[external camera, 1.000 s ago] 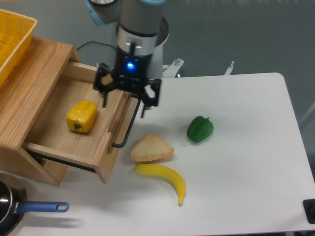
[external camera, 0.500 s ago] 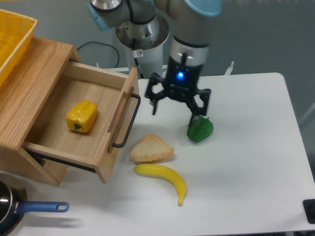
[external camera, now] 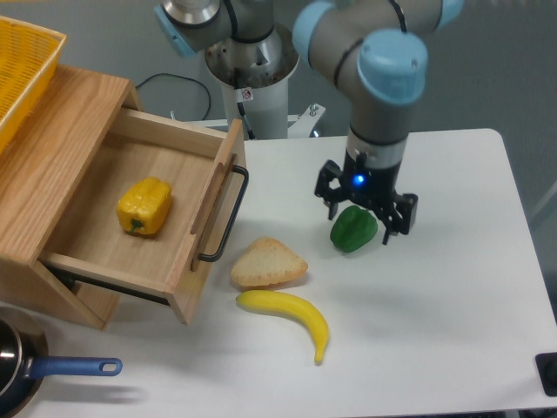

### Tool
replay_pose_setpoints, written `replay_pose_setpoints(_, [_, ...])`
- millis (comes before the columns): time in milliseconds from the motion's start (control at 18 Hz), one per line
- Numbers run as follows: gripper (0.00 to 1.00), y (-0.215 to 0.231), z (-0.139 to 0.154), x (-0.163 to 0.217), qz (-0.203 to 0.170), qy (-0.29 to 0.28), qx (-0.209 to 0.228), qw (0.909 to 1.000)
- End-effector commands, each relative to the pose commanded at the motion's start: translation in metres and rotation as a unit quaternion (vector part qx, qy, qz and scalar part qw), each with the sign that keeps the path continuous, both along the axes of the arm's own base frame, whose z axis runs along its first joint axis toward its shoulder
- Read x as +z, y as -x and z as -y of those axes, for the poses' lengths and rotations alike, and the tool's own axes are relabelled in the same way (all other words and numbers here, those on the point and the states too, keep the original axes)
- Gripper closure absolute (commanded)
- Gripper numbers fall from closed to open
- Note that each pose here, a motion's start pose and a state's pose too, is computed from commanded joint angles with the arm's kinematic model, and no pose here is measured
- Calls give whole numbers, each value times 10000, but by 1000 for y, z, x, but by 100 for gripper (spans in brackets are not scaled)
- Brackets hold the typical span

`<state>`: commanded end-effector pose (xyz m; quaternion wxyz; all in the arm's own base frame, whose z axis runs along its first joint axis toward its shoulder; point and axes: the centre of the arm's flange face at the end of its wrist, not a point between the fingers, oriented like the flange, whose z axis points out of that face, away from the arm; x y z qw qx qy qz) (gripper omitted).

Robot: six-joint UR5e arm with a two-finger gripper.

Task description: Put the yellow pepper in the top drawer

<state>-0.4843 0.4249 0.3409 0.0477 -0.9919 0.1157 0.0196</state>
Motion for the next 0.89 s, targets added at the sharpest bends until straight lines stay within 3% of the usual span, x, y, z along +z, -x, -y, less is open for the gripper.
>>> replay_pose_setpoints(278, [0, 26, 26, -14, 14, 73, -556, 9984])
replay_pose_setpoints(889, [0, 46, 38, -46, 1, 493, -550, 9973])
